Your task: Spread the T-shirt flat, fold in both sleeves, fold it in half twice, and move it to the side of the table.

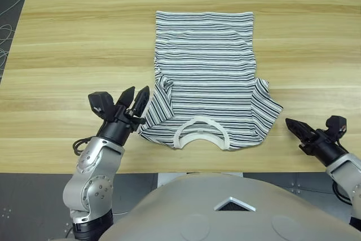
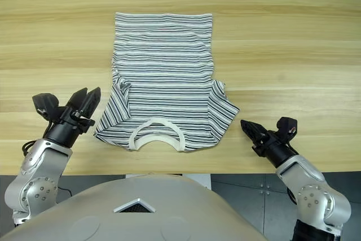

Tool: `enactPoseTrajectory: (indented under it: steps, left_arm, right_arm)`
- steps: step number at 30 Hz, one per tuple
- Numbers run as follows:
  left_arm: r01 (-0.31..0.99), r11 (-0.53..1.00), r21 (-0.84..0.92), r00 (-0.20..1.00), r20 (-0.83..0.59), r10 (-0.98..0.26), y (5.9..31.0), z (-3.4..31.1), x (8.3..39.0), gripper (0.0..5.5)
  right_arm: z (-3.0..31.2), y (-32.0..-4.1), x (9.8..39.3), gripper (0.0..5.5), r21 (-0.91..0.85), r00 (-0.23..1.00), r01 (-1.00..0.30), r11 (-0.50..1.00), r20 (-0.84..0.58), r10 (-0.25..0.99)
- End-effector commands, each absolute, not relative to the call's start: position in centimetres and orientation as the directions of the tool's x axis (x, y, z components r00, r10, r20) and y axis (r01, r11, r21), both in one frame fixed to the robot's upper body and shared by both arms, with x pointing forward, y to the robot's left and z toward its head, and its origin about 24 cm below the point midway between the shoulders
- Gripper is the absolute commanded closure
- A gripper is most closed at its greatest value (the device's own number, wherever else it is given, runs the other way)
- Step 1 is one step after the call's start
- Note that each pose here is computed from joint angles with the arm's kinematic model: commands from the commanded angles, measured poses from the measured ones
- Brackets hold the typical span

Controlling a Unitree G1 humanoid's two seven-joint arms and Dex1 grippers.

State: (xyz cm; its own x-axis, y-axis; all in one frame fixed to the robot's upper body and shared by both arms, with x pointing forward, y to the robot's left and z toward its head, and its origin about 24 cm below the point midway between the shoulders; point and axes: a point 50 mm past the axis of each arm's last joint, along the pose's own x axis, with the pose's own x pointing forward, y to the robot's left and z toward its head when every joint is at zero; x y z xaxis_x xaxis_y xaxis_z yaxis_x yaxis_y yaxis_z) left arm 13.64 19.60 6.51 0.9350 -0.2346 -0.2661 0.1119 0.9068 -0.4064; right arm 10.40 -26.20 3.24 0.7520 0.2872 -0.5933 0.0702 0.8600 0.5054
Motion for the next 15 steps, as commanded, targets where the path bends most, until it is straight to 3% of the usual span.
enactPoseTrajectory:
  steps: [1, 8, 15]
  left_arm:
    - [0.085, 0.918, -0.387, 0.946, -0.258, -0.196, 20.0, 6.6, 14.0, 3.01]
    - [0.081, 0.923, -0.376, 0.953, -0.242, -0.182, 20.6, 6.9, 14.4, 3.01]
    - [0.072, 0.923, -0.377, 0.956, -0.237, -0.171, 20.9, 7.0, 14.2, 3.01]
  right_arm:
    - [1.0, -24.7, 9.4, 3.55, 0.515, 0.653, 0.161, 0.842, -0.695, 0.301]
    - [-0.3, -22.1, 11.7, 3.55, 0.58, 0.679, 0.238, 0.779, -0.673, 0.293]
    - [-0.7, -22.0, 12.4, 3.55, 0.542, 0.684, 0.257, 0.8, -0.687, 0.245]
